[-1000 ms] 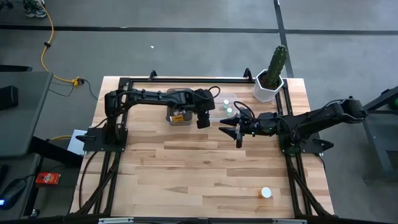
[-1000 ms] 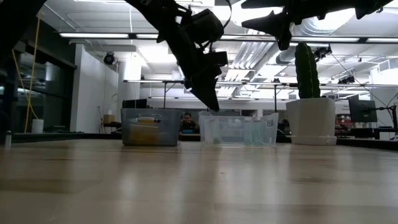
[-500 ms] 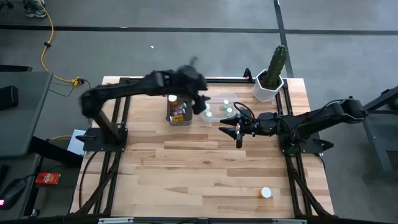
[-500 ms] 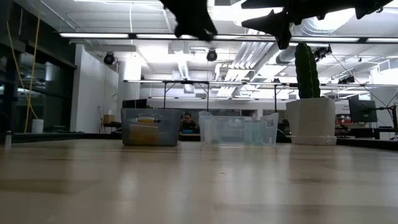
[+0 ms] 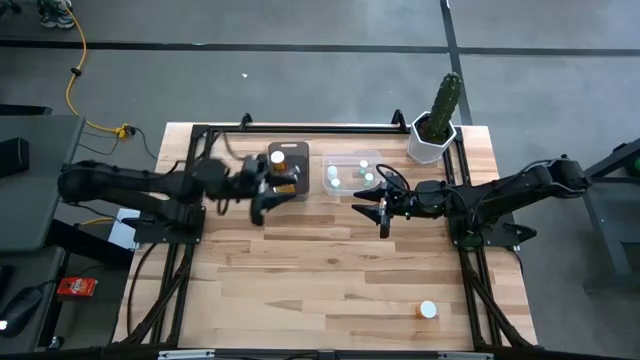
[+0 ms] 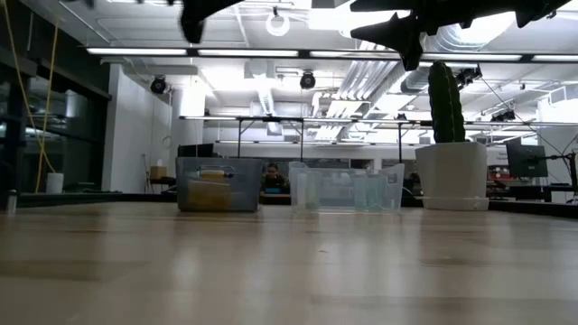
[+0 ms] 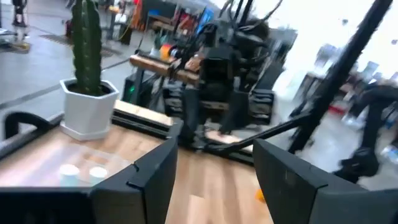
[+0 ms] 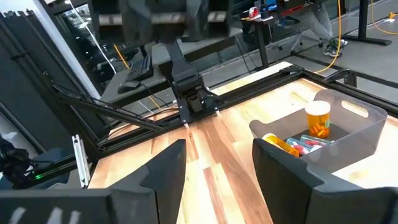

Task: Pick and place medicine bottles into bin by pill shape (circle, oval)
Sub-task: Put the orange capsule bottle into the black bin

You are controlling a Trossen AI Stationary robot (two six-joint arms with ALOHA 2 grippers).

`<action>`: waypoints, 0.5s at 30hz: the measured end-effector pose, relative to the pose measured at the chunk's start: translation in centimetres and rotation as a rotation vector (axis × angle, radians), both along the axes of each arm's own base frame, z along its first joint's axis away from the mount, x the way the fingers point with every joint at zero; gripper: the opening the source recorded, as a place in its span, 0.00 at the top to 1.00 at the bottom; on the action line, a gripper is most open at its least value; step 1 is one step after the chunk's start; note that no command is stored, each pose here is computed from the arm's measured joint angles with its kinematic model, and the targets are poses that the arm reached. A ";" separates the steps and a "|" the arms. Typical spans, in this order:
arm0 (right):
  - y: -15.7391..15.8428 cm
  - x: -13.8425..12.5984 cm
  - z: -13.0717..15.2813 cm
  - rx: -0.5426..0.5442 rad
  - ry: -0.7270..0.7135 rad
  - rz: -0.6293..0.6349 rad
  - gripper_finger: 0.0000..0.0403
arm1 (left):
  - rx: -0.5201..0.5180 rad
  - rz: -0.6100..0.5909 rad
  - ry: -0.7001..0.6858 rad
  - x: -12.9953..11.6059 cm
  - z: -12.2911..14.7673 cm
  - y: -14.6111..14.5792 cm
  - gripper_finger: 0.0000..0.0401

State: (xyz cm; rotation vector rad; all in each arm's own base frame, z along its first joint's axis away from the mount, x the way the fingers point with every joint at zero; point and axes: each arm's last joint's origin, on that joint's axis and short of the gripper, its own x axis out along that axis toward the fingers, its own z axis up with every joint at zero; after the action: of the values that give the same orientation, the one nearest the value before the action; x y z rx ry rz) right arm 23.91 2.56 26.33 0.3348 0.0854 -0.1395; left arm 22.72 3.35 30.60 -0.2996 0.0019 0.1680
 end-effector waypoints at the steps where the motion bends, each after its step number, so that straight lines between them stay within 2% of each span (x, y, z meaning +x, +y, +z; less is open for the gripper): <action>1: 0.0 0.0 0.0 0.001 0.000 0.000 0.56 | -0.011 0.003 -0.021 -0.7 -0.8 -0.5 0.51; 5: 0.0 0.0 0.0 0.033 -0.004 -0.003 0.56 | -0.016 0.061 -0.064 -3.0 -2.8 -1.4 0.51; 8: 0.0 0.0 0.0 0.052 -0.007 -0.005 0.56 | -0.016 0.086 -0.091 -4.1 -3.1 -1.6 0.51; 15: 0.0 0.0 0.0 0.035 -0.004 -0.004 0.56 | -0.015 0.087 -0.114 -4.6 -2.7 -1.6 0.51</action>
State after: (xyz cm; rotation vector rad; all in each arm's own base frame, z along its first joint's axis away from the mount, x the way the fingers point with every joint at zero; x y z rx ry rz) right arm 23.91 2.56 26.33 0.3701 0.0830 -0.1412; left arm 18.16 1.77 27.85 -0.3244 -0.1234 0.2372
